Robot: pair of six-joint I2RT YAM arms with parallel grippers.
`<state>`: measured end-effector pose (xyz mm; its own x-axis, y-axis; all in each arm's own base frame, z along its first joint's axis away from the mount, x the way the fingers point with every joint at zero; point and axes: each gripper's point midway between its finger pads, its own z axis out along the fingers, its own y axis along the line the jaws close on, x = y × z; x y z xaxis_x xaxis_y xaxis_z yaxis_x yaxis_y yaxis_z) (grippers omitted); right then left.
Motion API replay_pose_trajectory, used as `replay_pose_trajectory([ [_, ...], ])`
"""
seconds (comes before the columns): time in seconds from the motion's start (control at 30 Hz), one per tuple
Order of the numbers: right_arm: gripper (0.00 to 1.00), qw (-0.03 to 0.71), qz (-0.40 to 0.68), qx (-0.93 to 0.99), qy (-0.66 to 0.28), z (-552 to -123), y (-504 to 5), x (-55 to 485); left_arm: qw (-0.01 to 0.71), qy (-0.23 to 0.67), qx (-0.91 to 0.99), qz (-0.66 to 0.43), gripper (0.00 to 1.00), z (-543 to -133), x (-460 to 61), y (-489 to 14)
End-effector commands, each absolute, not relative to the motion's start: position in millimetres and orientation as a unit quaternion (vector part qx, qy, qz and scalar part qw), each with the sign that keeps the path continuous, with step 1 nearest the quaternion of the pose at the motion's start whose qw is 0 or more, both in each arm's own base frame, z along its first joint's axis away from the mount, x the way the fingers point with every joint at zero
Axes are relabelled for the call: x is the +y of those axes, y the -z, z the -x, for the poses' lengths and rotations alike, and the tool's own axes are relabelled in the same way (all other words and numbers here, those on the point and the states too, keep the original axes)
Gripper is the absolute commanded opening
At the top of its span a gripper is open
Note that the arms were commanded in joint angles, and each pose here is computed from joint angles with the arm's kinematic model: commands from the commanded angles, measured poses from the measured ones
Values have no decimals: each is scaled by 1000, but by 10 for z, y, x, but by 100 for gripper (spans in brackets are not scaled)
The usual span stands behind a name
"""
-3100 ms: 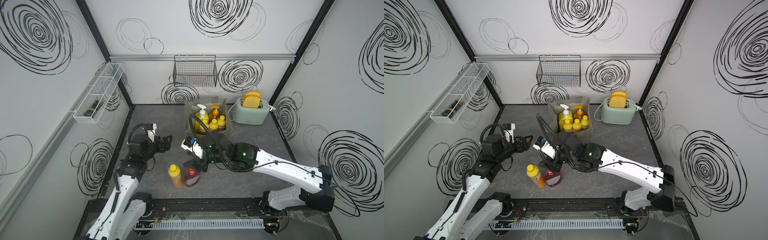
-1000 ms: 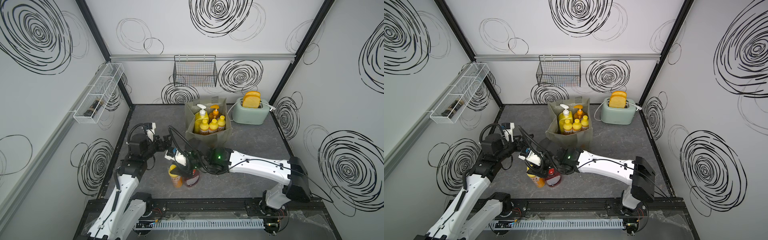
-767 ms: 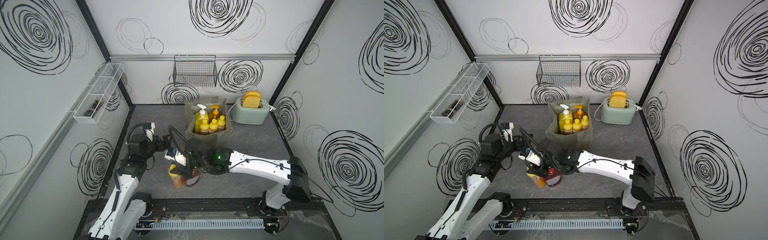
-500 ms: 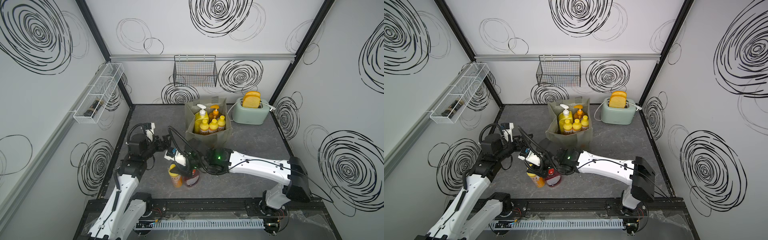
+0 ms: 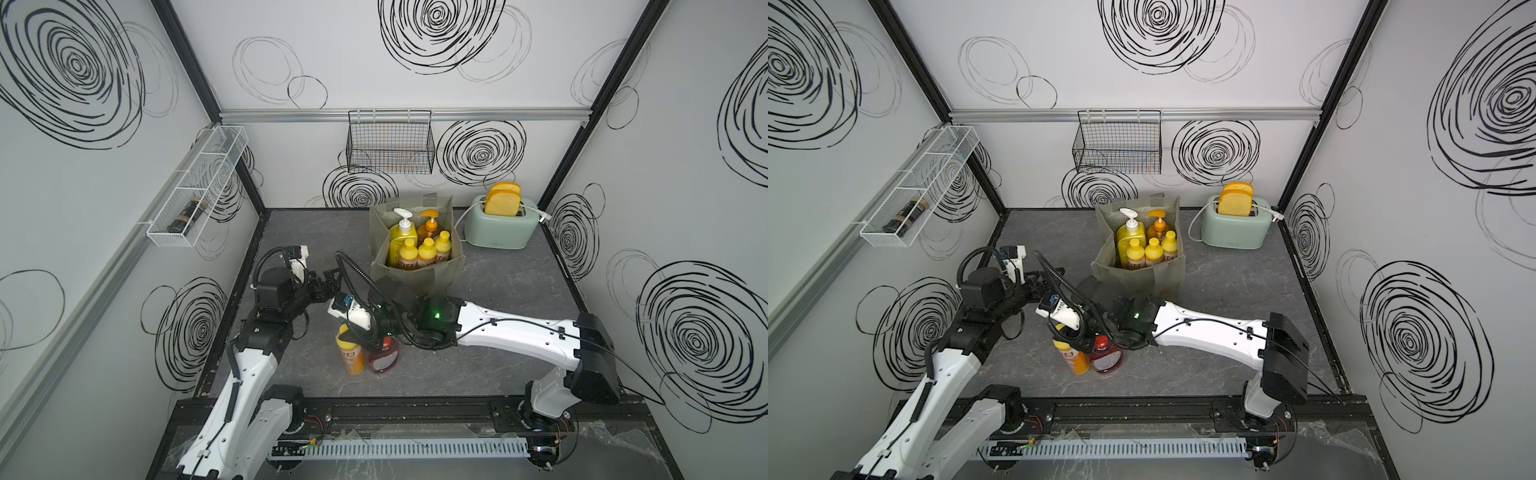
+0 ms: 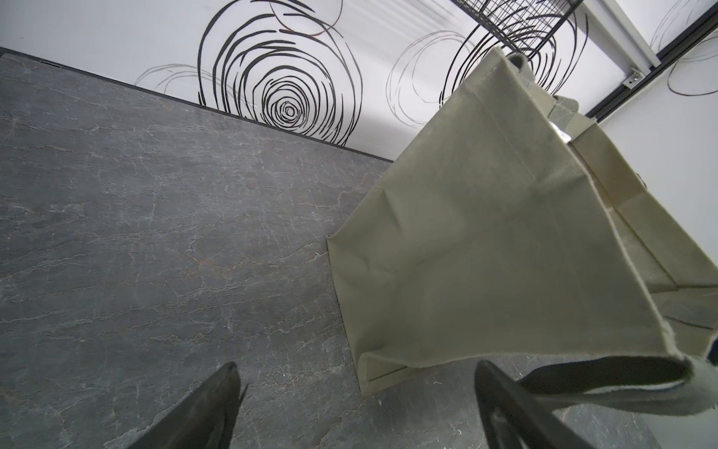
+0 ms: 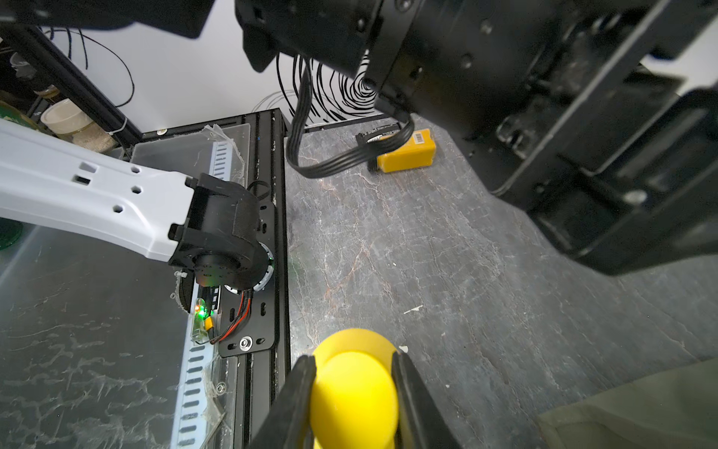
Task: Pack dish soap into the shopping bag
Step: Pick up the bottle of dish soap at the center of the board, then place the bottle of dish soap in the shopping bag.
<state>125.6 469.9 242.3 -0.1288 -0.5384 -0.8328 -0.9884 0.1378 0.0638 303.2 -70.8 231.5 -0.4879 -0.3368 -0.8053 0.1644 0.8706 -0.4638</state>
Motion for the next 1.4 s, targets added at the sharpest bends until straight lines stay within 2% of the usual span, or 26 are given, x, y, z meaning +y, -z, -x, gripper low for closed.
replay_pose_trajectory([
  [0.0, 9, 395, 546, 649, -354, -1373, -2929, 4793, 527, 248, 811, 56, 96, -3075, -664, -2419],
  [0.4, 1, 466, 487, 649, -352, -1786, -3544, 4494, 531, 250, 808, 52, 99, -3060, -680, -2455],
  [0.63, 0, 484, 452, 667, -341, -2015, -3619, 4121, 548, 301, 779, 50, 97, -3124, -822, -2817],
  [1.03, 0, 498, 409, 711, -281, -2104, -3550, 3341, 526, 330, 783, -45, 89, -3216, -1587, -3098],
  [1.23, 0, 494, 395, 730, -256, -2015, -3532, 3005, 493, 325, 801, -98, 79, -3231, -1925, -2979],
  [1.37, 0, 494, 386, 741, -241, -1974, -3526, 2809, 464, 314, 822, -105, 59, -3240, -1988, -2763],
])
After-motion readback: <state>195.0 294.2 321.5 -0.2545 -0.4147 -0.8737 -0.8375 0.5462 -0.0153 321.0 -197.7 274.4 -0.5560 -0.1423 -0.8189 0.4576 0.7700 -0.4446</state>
